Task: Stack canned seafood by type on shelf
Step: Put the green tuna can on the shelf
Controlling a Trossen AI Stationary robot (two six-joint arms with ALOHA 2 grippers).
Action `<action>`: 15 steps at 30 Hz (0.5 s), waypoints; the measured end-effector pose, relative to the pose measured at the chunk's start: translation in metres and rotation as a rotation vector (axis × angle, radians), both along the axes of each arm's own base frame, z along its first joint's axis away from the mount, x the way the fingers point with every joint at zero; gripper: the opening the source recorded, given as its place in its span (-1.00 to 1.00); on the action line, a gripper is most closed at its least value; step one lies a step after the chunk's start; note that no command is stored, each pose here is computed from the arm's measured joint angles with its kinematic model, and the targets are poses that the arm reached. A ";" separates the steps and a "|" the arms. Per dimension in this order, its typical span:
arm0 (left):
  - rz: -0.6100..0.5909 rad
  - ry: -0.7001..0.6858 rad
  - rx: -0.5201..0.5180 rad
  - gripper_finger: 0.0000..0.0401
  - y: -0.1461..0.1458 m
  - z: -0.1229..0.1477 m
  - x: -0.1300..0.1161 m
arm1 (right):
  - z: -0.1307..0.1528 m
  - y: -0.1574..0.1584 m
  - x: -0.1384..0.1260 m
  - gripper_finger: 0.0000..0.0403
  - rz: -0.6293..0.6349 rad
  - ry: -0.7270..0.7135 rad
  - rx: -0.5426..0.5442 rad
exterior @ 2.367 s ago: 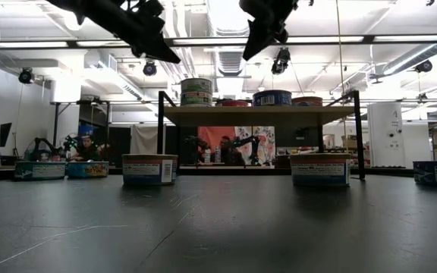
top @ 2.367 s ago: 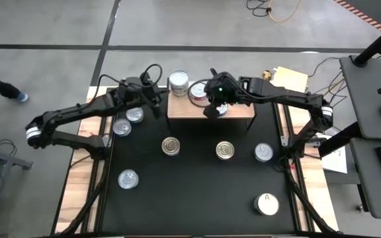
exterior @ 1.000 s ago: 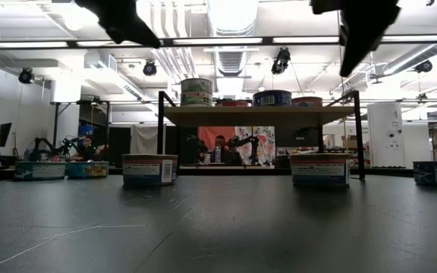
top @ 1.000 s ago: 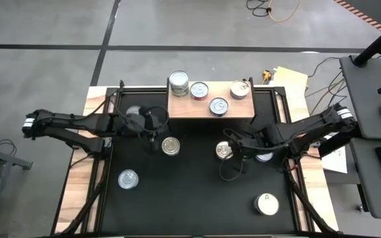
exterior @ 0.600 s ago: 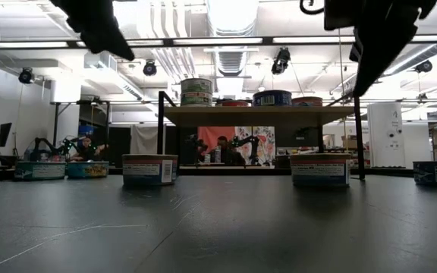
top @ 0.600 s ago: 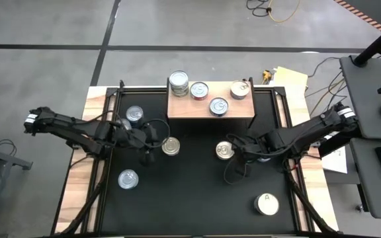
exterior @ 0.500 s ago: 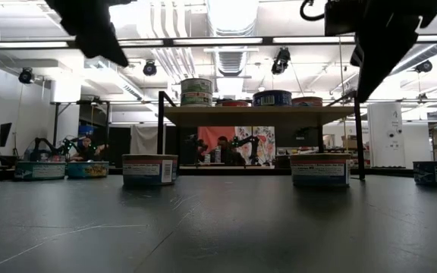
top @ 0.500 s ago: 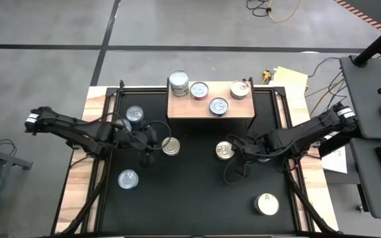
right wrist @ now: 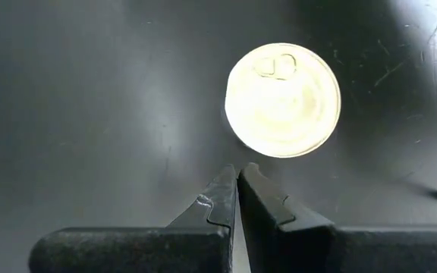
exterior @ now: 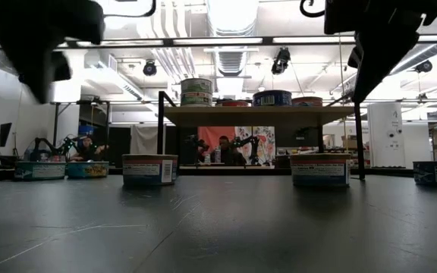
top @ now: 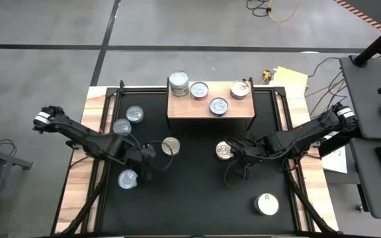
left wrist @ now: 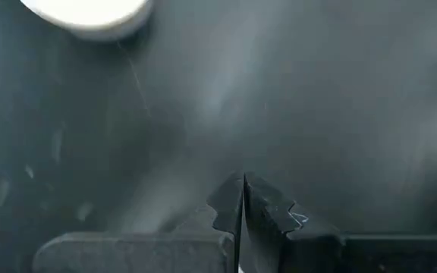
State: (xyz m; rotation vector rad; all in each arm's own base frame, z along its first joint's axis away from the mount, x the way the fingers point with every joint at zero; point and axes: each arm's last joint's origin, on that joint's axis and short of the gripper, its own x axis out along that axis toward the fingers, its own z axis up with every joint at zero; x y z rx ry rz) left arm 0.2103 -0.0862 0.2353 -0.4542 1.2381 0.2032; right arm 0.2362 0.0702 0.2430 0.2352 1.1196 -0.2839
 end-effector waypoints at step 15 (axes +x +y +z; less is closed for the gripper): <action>-0.064 0.328 -0.037 -1.00 -0.050 -0.033 -0.022 | 0.003 0.013 0.003 -0.95 0.070 -0.080 0.001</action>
